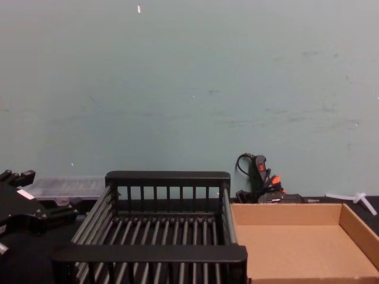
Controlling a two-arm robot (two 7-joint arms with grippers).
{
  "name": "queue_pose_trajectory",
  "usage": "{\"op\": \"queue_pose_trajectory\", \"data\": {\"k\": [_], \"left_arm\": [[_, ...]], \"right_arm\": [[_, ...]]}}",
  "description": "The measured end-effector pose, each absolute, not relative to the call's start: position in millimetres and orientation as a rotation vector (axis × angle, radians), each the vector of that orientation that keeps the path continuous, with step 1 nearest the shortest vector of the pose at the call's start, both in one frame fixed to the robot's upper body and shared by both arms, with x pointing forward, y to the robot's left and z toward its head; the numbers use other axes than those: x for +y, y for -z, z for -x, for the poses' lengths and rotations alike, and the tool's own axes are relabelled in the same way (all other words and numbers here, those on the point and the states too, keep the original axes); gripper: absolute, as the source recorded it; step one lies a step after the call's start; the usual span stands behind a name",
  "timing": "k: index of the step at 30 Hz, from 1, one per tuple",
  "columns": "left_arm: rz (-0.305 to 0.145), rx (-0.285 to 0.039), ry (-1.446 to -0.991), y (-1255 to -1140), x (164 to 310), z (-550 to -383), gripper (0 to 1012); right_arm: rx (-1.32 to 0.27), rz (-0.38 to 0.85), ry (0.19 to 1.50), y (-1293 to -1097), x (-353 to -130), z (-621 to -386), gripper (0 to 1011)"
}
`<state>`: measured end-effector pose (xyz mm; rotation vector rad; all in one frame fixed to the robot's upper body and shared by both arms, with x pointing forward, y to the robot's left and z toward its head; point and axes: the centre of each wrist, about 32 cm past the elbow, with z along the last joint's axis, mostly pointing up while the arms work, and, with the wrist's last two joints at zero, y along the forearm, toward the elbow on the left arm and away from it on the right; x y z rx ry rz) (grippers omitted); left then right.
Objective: Pick up the white tape and place it into the black box , Pick up the silver tape and place it into the brown box.
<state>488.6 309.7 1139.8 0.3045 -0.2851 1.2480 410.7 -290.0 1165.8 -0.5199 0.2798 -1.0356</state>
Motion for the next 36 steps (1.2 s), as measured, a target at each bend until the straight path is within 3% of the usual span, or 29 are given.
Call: {"op": "queue_pose_trajectory", "data": {"k": [16, 36], "left_arm": [[-0.304, -0.285, -1.248, -1139.8, 309.7, -488.6, 1001], [-0.305, -0.285, -1.248, -1139.8, 309.7, -488.6, 1001]], "right_arm": [[0.281, 0.494, 1.035, -1169.2, -290.5, -410.0, 136], [0.161, 0.403, 1.046, -1205.8, -296.1, -423.0, 135]]}}
